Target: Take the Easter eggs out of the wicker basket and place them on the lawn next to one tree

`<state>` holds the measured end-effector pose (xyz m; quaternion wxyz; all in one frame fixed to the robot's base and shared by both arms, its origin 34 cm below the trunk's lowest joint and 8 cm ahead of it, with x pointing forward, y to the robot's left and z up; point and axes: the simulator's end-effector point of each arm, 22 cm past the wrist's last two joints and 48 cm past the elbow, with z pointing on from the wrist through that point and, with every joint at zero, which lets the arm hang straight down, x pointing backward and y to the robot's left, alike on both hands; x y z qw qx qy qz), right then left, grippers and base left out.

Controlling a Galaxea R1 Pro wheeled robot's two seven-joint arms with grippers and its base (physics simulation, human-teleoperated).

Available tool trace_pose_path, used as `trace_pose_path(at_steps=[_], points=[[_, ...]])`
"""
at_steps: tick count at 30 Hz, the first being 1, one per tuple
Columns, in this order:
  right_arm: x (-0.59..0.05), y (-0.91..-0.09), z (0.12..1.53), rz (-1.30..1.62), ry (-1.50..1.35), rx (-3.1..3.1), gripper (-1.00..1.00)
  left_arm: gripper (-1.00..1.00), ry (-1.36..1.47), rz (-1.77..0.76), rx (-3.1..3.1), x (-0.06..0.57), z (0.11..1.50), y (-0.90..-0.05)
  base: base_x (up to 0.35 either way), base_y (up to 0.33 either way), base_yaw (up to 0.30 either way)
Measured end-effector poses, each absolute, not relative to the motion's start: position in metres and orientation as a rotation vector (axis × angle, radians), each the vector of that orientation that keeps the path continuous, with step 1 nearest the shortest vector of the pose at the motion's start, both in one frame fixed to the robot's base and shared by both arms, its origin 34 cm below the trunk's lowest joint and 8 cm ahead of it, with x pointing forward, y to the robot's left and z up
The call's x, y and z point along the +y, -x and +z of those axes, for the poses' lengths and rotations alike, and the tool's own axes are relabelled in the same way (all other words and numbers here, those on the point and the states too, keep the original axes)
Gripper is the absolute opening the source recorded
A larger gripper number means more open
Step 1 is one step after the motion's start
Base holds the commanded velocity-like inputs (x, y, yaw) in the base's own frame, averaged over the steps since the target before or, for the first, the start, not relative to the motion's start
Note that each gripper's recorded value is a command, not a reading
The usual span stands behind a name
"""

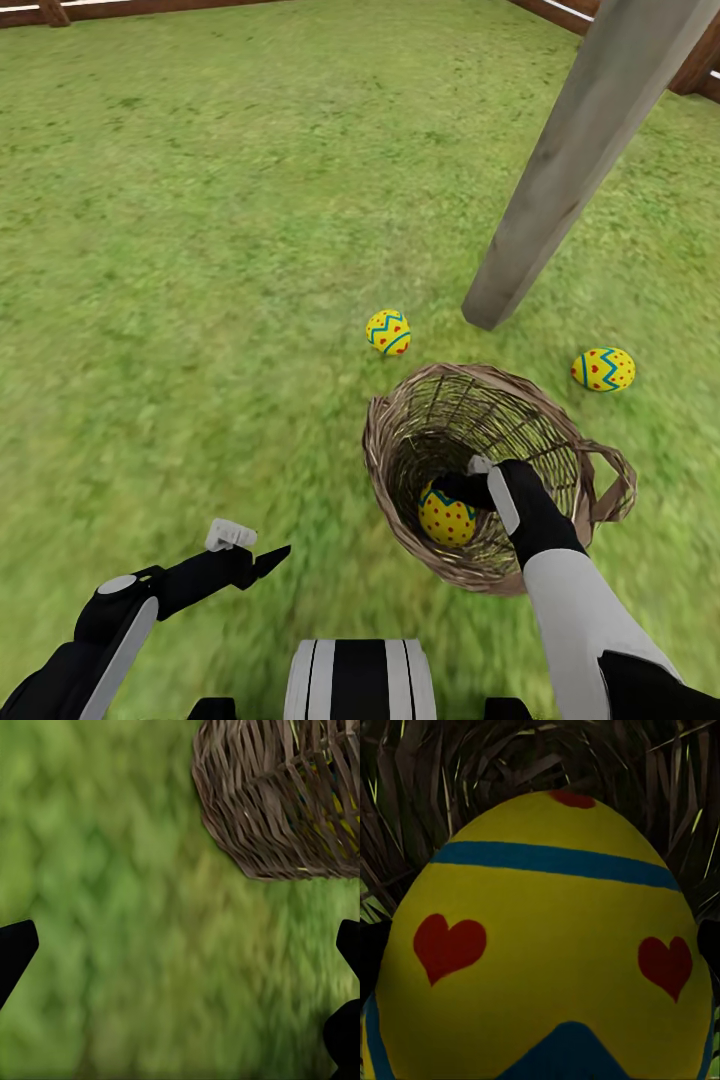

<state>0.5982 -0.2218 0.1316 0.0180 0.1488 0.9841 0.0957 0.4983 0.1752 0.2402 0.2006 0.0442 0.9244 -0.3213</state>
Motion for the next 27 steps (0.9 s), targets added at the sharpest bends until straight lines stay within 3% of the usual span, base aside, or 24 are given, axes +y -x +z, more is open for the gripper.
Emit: trace_pose_path(at_steps=[17, 18, 27], points=[[-0.2215, -0.5985, 0.1315, 0.294, -0.459, 3.056, 1.0, 1.0, -0.123, -0.896, 2.584, 0.1755, 0.24, -0.4984, 0.0, 0.0, 0.0], [-0.2215, -0.5984, 0.1316, 0.294, -0.459, 3.056, -1.0, 1.0, -0.123, -0.896, 2.584, 0.1755, 0.24, -0.4984, 0.0, 0.0, 0.0], [-0.2216, -0.5985, 0.1317, 0.293, -0.454, 3.056, -1.0, 1.0, -0.123, -0.898, 2.583, 0.1752, 0.2402, -0.4984, 0.0, 0.0, 0.0]])
